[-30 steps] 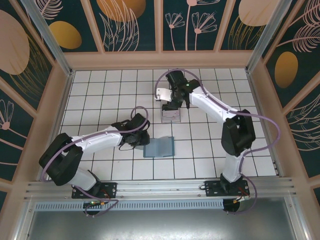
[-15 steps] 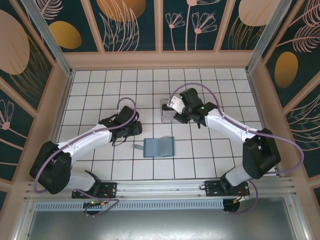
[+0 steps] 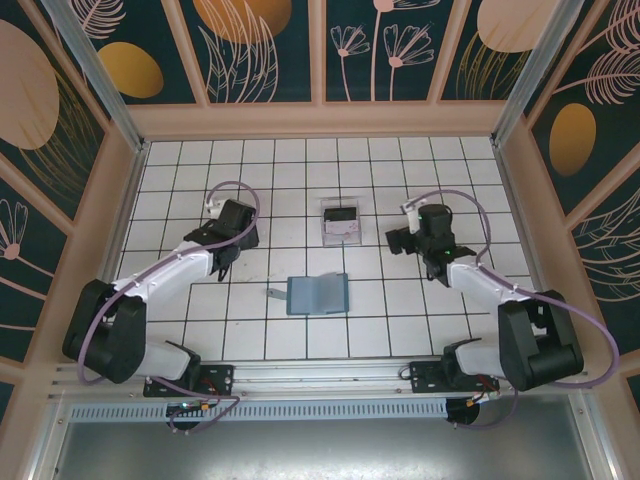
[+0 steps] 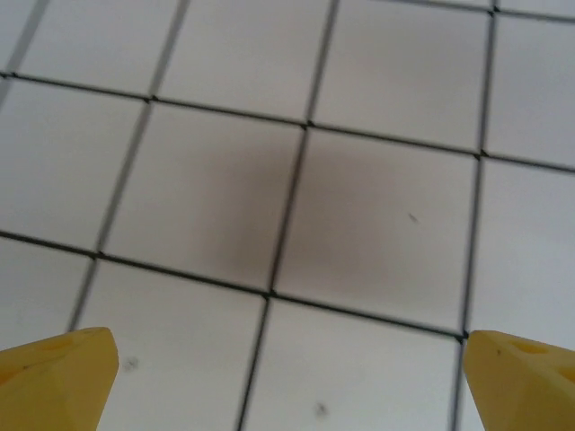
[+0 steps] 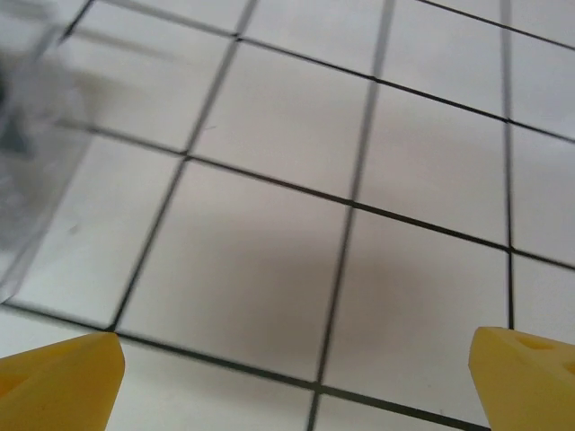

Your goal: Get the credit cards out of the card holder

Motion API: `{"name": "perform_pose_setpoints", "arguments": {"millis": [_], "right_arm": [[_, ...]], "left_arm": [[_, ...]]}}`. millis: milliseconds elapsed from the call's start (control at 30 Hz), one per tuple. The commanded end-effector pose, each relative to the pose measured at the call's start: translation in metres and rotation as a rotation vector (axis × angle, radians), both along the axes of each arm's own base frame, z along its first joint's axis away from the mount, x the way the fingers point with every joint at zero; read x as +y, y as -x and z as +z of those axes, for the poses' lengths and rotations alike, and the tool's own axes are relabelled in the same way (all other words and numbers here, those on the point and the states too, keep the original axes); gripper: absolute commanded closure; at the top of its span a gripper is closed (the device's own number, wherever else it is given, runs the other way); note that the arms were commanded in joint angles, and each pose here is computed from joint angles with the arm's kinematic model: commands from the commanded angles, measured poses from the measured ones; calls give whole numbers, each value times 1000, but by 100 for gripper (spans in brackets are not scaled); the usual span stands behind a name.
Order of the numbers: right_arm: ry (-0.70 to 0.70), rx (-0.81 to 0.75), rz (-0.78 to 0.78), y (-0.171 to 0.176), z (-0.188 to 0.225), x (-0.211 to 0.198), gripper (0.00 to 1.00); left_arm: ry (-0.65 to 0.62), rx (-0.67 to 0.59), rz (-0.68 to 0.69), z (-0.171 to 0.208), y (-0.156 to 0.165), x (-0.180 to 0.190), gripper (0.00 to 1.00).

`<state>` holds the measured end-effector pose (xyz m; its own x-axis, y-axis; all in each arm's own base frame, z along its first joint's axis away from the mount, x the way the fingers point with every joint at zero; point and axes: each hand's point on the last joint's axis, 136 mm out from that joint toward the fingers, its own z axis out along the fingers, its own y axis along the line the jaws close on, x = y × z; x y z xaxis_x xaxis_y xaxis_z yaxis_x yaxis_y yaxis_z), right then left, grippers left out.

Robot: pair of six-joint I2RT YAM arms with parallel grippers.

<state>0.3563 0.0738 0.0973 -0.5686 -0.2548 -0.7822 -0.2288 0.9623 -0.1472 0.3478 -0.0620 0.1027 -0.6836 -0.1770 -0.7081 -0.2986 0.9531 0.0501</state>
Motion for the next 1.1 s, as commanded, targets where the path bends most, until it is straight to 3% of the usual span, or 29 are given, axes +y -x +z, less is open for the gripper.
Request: {"name": "perform_pose_setpoints", "arguments": {"millis": [0,100,200,367,533,700,1067], "right_arm": [[-164,-206,-140,-21,27,-24,1],[-173,-282,-205,-26,20,-44,1],[-152,-347,-237,-32,20,-55,1],[-188,-437,-260,-38,29,-69,1],[-297,-487,-284,-21,25,-89,1],[-302,-489,-248,-21,25,-83,1],[-301,-487,-250,-21,24,-84,1]], "left_arm": [[-85,-106,111,7,-16,41,2],[-86,-192,215,9,-22,77,1],[13,-254,266,16,-34,101,2],[-97,-412,265,41,-46,121,1],[-75,-485,217,28,-48,132,2],[-36,-594,138,33,-41,132,2],[-13,-677,15,42,-30,114,1]]}}
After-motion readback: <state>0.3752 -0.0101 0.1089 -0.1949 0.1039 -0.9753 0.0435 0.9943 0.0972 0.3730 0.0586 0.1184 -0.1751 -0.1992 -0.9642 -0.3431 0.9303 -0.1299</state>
